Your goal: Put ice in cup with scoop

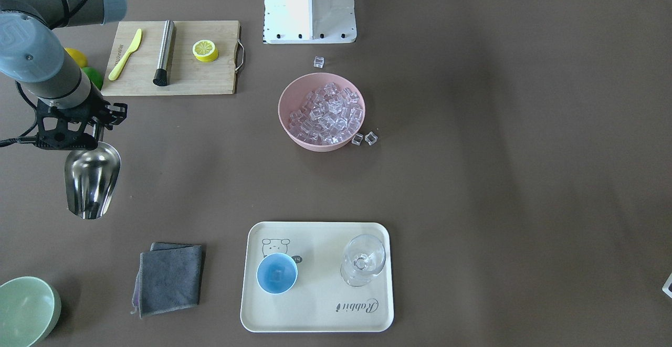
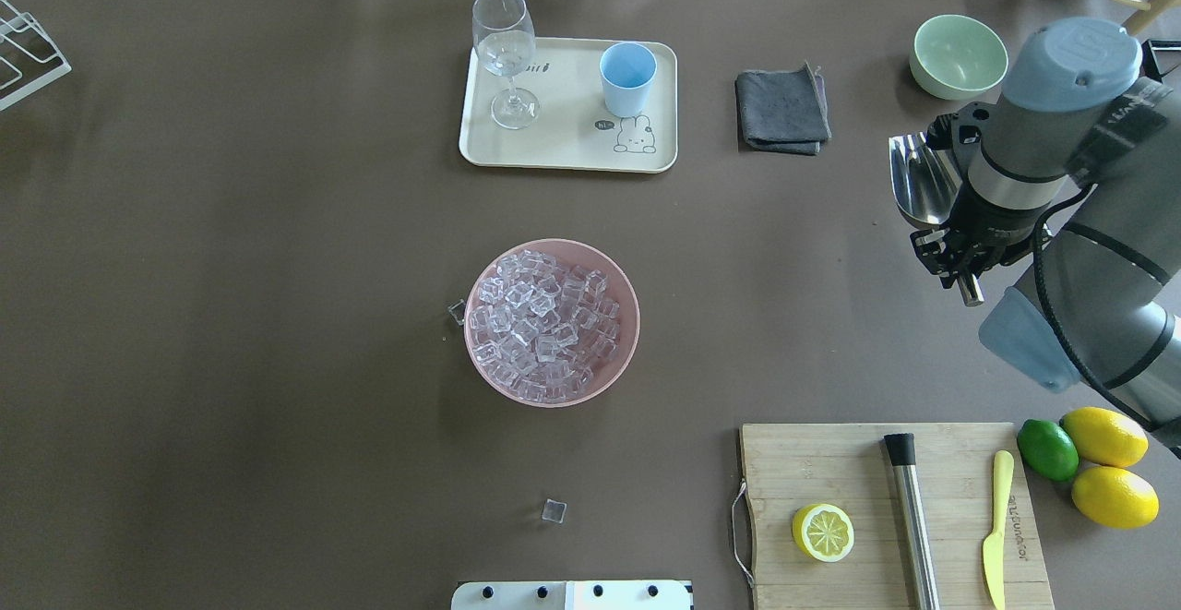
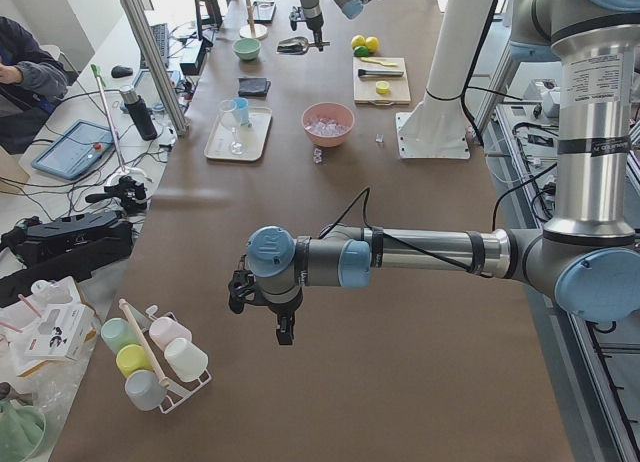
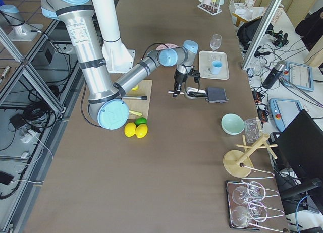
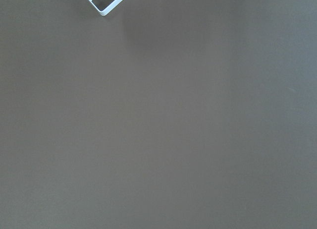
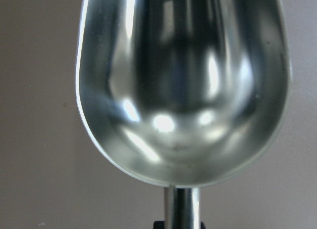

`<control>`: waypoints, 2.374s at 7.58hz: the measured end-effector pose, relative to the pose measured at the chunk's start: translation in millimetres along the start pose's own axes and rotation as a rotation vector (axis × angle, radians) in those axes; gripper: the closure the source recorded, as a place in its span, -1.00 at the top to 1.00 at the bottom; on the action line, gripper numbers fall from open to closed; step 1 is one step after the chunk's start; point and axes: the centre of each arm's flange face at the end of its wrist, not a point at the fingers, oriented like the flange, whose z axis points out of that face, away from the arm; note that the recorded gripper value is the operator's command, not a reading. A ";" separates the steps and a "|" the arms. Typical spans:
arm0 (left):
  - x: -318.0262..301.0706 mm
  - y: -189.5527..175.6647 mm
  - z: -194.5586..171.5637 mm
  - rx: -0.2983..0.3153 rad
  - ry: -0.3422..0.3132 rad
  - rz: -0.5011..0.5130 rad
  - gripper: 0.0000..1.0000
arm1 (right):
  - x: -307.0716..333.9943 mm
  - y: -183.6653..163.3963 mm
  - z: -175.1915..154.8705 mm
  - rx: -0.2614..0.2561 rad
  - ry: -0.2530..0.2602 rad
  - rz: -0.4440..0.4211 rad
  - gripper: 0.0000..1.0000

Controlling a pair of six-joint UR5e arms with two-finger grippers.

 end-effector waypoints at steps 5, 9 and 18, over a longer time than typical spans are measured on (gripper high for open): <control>-2.0 0.3 2.8 -0.006 -0.002 -0.004 0.96 | 5.4 0.3 84.9 0.013 -0.022 0.044 0.14; -2.3 0.8 3.3 -0.007 -0.002 -0.004 0.96 | 3.7 -1.0 86.0 0.010 -0.028 0.047 1.00; -2.3 2.6 4.8 -0.010 -0.002 -0.005 0.96 | 299.1 0.2 -90.6 0.136 -0.164 -0.082 1.00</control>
